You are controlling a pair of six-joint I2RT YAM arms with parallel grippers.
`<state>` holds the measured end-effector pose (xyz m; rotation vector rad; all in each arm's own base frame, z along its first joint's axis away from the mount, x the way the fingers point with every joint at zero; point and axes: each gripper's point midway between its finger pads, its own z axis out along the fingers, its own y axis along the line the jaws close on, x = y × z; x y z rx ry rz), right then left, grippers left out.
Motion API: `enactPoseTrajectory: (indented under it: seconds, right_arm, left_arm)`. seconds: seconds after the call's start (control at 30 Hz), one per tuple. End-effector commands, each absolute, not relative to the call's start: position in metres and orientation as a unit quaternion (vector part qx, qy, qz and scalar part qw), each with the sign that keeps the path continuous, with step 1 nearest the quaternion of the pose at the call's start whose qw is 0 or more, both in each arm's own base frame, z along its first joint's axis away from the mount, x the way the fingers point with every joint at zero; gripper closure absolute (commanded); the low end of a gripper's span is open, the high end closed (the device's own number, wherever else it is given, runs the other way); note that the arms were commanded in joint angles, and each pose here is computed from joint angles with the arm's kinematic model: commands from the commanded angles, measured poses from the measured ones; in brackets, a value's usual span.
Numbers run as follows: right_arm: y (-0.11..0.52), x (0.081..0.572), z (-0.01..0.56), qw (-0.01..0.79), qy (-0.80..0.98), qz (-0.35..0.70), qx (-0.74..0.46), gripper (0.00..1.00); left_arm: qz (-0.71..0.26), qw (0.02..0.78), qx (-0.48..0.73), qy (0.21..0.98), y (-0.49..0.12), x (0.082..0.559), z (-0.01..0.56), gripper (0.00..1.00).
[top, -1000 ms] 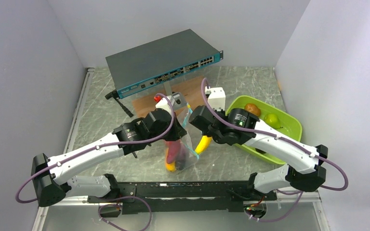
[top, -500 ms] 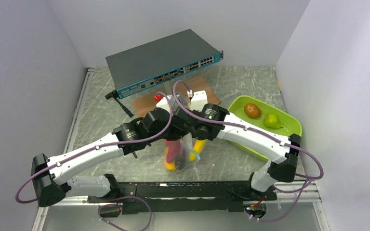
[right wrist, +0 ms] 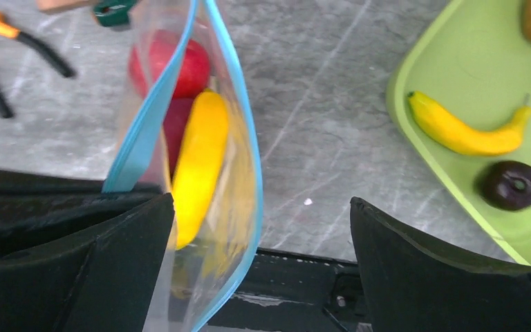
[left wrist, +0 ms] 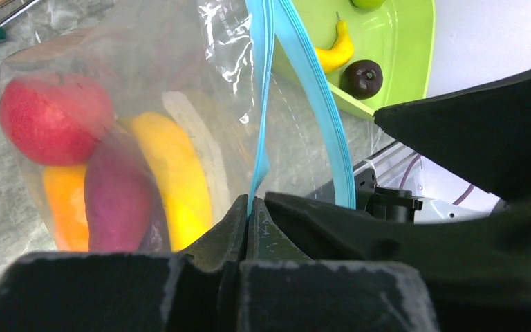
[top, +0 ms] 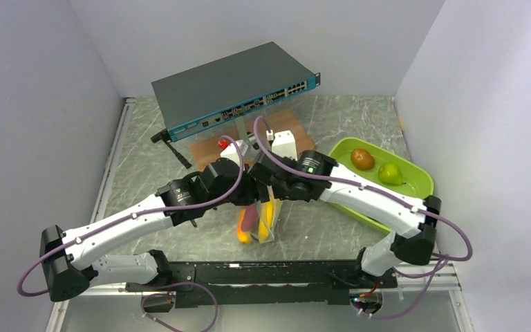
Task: Place the food in the zip-top bag and seal the zipper
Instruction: Place the fake fruit in the zipper food storage bag, then adjust the fake fruit in the bin.
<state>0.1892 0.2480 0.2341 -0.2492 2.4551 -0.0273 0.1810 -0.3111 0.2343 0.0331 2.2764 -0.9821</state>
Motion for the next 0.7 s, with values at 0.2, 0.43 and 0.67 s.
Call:
enactPoseTrajectory:
  seconds: [0.2,0.43,0.67]
  right_arm:
    - [0.260,0.185,0.314,0.443,0.870,0.195,-0.094,0.13]
    - [0.201,0.207,0.339,0.514,0.849,0.119,-0.019,0.11]
    - [0.157,0.273,0.289,0.452,0.888,0.062,0.050,0.12]
  left_arm:
    - [-0.384,0.362,0.003,0.849,-0.292,0.179,0.259,1.00]
    - [-0.319,0.400,-0.005,0.859,-0.236,0.172,0.267,1.00]
    - [-0.286,0.415,-0.041,0.863,-0.196,0.168,0.255,1.00]
